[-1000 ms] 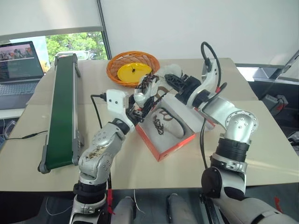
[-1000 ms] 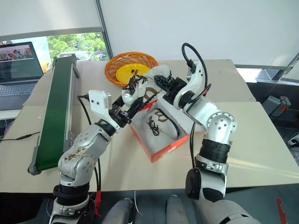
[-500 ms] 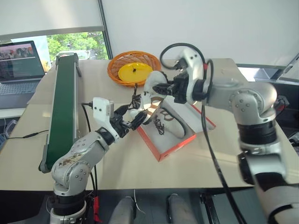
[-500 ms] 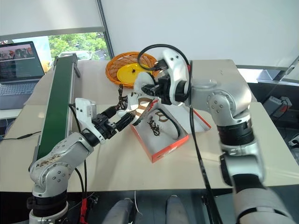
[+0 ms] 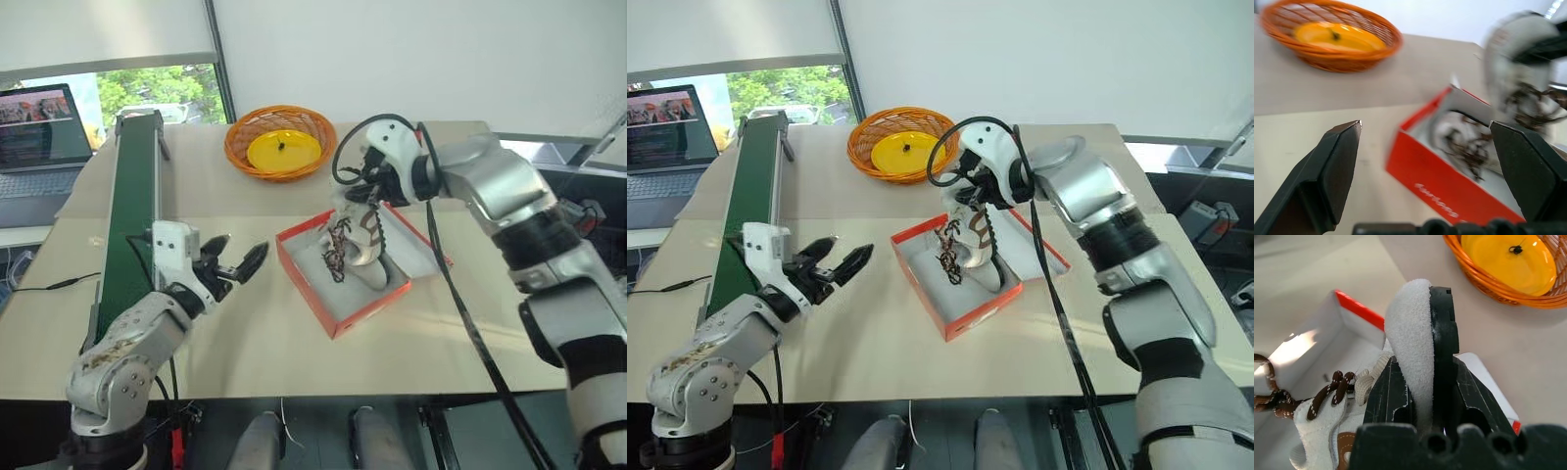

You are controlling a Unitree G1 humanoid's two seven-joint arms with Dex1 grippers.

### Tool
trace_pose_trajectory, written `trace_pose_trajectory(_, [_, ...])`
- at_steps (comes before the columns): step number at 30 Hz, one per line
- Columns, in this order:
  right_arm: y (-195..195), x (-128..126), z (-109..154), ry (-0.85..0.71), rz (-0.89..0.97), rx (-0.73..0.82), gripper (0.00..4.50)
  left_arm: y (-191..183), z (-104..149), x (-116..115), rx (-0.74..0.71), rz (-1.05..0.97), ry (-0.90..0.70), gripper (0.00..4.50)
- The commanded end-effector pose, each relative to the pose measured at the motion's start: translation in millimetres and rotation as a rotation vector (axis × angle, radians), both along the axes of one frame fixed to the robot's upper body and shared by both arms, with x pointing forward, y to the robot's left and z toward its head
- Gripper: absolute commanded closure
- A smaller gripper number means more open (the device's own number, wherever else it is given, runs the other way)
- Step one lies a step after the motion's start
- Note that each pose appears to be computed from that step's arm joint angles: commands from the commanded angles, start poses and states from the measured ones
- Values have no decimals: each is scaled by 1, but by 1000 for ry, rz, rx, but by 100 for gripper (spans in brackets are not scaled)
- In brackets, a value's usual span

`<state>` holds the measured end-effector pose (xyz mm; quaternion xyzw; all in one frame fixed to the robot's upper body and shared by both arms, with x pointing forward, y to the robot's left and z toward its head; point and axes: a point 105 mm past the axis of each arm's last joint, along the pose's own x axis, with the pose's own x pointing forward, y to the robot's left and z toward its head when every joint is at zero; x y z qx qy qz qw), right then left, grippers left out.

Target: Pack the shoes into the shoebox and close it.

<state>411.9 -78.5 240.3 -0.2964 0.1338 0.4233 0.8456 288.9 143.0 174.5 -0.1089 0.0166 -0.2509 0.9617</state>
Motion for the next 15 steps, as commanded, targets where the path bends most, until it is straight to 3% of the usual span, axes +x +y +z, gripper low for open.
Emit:
trace_pose_trajectory(1, [-1, 0, 28, -80, 21, 28, 402, -2, 12, -8, 1, -11, -46, 1])
trace_pose_trajectory(15, [24, -29, 9, 167, 93, 53, 402, -2, 6, -7, 4, 9, -34, 1])
